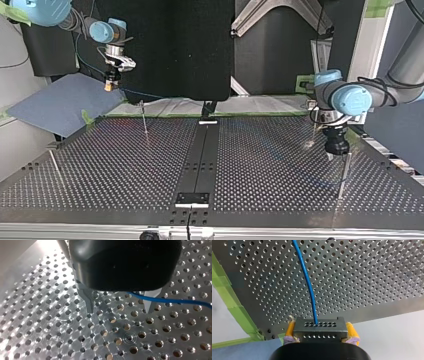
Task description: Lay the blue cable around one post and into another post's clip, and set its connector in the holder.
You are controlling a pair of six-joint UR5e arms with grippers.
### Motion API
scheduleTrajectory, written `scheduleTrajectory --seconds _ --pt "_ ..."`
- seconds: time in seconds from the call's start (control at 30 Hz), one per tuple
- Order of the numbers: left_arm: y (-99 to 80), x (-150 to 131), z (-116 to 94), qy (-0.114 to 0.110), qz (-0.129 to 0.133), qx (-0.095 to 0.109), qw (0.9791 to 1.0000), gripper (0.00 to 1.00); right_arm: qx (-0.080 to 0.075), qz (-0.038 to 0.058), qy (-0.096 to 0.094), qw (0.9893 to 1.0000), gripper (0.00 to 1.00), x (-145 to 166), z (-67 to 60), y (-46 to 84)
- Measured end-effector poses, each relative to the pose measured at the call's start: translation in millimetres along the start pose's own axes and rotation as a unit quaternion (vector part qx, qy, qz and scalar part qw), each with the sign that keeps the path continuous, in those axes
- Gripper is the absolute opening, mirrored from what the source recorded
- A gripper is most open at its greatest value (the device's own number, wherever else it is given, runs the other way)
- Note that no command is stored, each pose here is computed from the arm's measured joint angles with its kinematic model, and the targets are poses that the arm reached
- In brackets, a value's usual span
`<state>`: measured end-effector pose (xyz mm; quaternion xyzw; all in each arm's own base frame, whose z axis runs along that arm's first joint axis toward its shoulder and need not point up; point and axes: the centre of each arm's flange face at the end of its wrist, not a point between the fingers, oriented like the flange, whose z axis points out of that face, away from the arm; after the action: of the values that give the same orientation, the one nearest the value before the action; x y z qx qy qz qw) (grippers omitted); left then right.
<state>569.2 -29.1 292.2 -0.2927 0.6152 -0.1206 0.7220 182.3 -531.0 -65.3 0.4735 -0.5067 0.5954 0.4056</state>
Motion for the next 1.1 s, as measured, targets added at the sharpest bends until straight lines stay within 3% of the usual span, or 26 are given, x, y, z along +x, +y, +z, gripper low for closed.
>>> scheduleTrajectory --seconds 0.4,0.73,0.87,1.1 --pt "14.2 -10 5 -0.013 -0.054 -0.013 0.9984 1.0 0.0 -0.0003 -0.003 1.0 0.0 -1 -0.9 -0.6" --pt "4.4 -19 -8 -0.017 -0.073 0.006 0.9972 1.0 0.0 0.0 -0.003 1.0 0.0 -1 -0.8 -1.0" --pt "-2.7 -16 -14 -0.006 -0.079 0.02 0.9966 1.0 0.0 0.0002 -0.003 1.0 0.0 -1 -0.6 -1.0" --pt "-7.6 -12 -18 0.005 -0.081 0.024 0.9964 1.0 0.0 0.0004 -0.004 1.0 0.0 -1 -0.7 -1.0"
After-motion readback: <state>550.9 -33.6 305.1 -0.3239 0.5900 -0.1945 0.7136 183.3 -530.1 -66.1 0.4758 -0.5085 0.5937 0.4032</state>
